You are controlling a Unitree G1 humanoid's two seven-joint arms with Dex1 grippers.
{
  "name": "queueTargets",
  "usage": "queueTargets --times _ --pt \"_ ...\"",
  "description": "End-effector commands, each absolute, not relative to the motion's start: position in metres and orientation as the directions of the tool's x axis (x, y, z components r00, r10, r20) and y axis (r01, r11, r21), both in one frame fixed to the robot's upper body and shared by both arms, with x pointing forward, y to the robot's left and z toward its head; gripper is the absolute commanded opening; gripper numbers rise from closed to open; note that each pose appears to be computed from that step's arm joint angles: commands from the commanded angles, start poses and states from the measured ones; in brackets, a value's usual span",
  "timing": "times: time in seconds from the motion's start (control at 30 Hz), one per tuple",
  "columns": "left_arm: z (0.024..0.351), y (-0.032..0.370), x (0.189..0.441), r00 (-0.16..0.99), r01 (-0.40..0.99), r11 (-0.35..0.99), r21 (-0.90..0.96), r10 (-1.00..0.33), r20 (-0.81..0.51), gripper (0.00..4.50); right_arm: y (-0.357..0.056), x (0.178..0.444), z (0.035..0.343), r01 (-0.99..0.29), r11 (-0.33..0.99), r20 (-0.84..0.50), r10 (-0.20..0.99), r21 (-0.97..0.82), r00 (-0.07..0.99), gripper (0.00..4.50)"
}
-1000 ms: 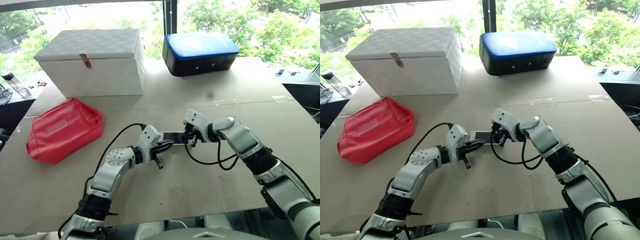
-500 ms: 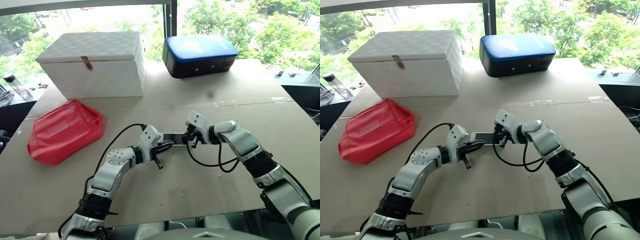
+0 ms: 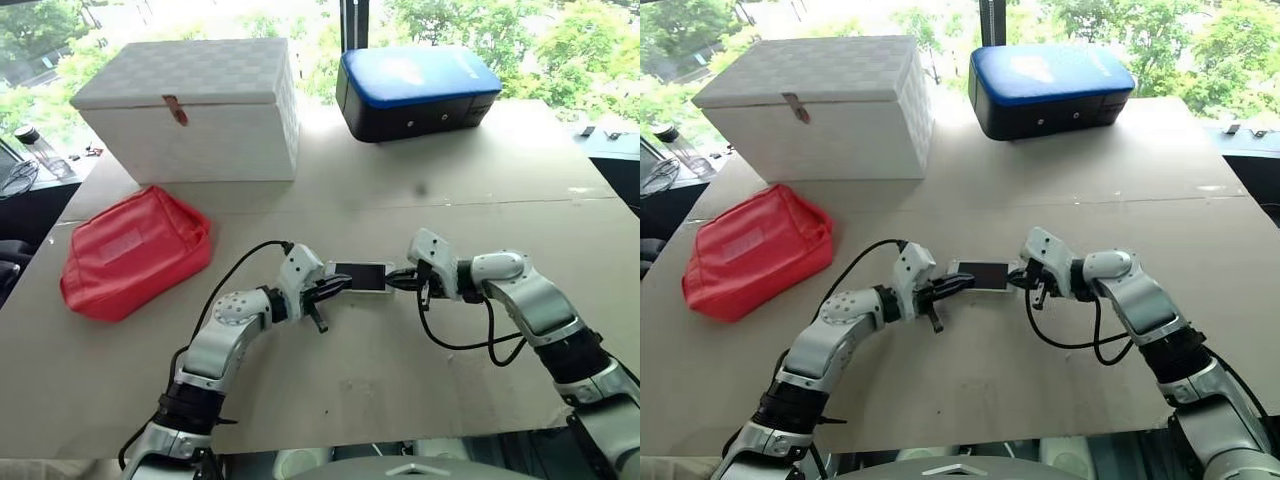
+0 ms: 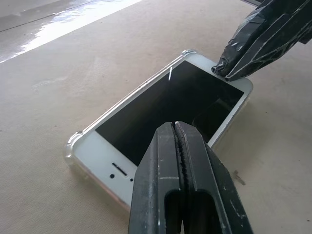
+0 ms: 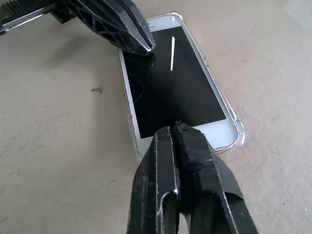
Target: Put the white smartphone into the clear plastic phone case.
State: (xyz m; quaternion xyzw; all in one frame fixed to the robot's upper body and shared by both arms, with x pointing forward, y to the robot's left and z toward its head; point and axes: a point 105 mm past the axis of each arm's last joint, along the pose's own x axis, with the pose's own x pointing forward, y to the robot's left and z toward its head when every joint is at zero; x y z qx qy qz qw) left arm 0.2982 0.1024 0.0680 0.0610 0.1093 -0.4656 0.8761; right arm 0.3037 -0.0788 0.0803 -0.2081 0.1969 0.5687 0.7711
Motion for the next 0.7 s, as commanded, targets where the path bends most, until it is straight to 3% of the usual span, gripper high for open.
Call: queueTargets --times 0.03,0.33,0.7 --pt "0.054 0.108 0.298 0.549 0.814 0.580 -0.020 -0.779 -0.303 0.03 -0.097 0.281 0.013 -0.962 0.268 -0.746 0.650 0.048 0.144 0.00" --pt "0.053 0.110 0.297 0.556 0.808 0.589 -0.018 -0.773 -0.305 0.03 -0.113 0.263 -0.026 -0.996 0.088 -0.900 0.435 0.032 0.010 0.00" --pt "0.052 0.107 0.296 0.559 0.806 0.592 -0.023 -0.773 -0.300 0.03 -0.124 0.252 -0.043 -1.000 0.013 -0.937 0.350 0.014 -0.009 0.00"
